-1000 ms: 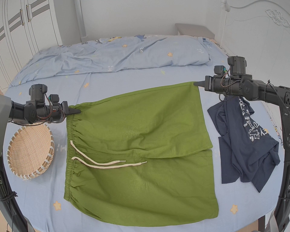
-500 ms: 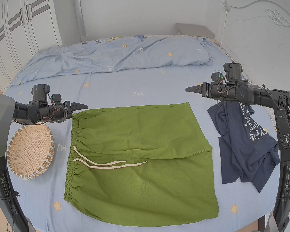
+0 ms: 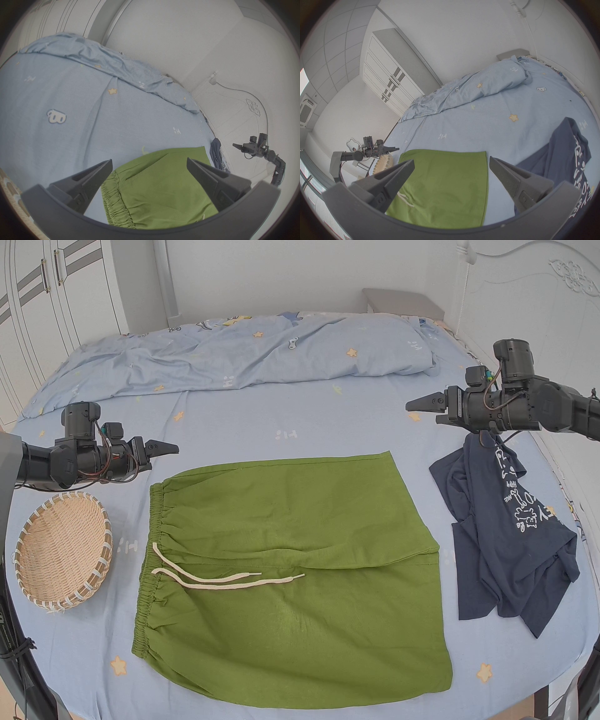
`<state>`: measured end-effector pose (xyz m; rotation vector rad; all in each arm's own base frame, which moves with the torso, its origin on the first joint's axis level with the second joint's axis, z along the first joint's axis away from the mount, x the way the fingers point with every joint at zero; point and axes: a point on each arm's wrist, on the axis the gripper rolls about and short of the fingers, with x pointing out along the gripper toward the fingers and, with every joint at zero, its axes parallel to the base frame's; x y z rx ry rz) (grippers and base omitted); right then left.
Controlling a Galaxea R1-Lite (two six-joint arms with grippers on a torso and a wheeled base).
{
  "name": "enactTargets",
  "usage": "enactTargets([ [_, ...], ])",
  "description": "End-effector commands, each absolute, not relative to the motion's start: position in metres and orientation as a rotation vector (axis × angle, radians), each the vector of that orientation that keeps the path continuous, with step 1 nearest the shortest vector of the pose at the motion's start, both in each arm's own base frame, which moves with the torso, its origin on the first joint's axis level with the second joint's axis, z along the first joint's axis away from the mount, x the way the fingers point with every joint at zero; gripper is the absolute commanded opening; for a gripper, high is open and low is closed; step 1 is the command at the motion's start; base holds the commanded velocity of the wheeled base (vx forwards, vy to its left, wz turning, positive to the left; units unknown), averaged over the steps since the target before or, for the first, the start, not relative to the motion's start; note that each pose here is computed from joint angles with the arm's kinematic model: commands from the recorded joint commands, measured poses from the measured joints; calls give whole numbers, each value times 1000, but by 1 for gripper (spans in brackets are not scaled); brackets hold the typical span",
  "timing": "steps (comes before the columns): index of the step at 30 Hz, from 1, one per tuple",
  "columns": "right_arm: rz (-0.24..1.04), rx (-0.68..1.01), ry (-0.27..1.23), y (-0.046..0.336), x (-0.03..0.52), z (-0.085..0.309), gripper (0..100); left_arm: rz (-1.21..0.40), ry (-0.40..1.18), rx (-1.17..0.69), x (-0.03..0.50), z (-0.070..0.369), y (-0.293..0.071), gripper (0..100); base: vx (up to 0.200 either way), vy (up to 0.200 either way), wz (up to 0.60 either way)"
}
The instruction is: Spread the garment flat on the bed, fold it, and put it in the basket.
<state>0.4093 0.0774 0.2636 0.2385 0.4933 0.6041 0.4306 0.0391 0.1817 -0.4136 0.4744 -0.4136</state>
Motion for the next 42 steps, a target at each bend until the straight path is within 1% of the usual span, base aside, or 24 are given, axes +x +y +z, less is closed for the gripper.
enactTargets([
  [1, 604, 236, 480, 66, 346, 291, 100, -371, 379, -367, 400, 223, 37, 100, 0, 0, 0],
  [3, 598, 252, 508, 63, 326, 287, 100, -352, 337, -357, 378, 240, 30, 100, 0, 0, 0],
  [6, 595, 269, 582, 60, 296, 270, 100, -378, 380, -373, 341, 240, 14, 100, 0, 0, 0],
  [7, 592, 269, 587, 60, 295, 269, 100, -382, 382, -374, 339, 240, 12, 100, 0, 0, 0],
  [8, 586, 279, 639, 58, 279, 254, 100, -411, 443, -426, 318, 230, -4, 100, 0, 0, 0],
  [9, 584, 283, 651, 57, 275, 250, 100, -412, 462, -443, 313, 226, -7, 100, 0, 0, 0],
  [10, 585, 290, 687, 56, 264, 237, 100, -413, 535, -503, 297, 212, -15, 100, 0, 0, 0],
  [12, 596, 309, 726, 54, 251, 219, 100, -394, 634, -570, 273, 190, -20, 100, 0, 0, 0],
  [14, 615, 347, 747, 53, 239, 207, 100, -373, 688, -595, 248, 174, -18, 100, 0, 0, 0],
  [16, 616, 350, 746, 53, 238, 206, 100, -372, 691, -597, 246, 173, -18, 100, 0, 0, 0],
  [17, 616, 411, 750, 52, 217, 206, 100, -350, 759, -614, 208, 152, -15, 100, 0, 0, 0],
  [18, 631, 422, 746, 54, 206, 207, 100, -345, 790, -622, 191, 140, -14, 100, 0, 0, 0],
  [22, 654, 419, 720, 54, 190, 212, 100, -358, 808, -631, 164, 128, -14, 100, 0, 0, 0],
  [23, 654, 419, 720, 54, 190, 212, 100, -358, 808, -631, 164, 128, -14, 100, 0, 0, 0],
  [24, 655, 417, 715, 54, 188, 213, 100, -371, 838, -642, 148, 118, -14, 100, 0, 0, 0],
  [27, 654, 421, 723, 53, 187, 213, 100, -386, 890, -663, 139, 105, -14, 100, 0, 0, 0],
  [30, 659, 419, 722, 53, 182, 213, 100, -339, 951, -703, 146, 86, -8, 100, 0, 0, 0],
  [35, 659, 427, 721, 54, 182, 215, 100, -302, 971, -686, 149, 65, 4, 100, 0, 0, 0],
  [40, 671, 442, 730, 58, 181, 216, 100, -328, 1002, -677, 157, 49, 15, 100, 0, 0, 0],
  [42, 669, 443, 728, 57, 181, 216, 100, -343, 1013, -705, 161, 45, 19, 100, 0, 0, 0],
])
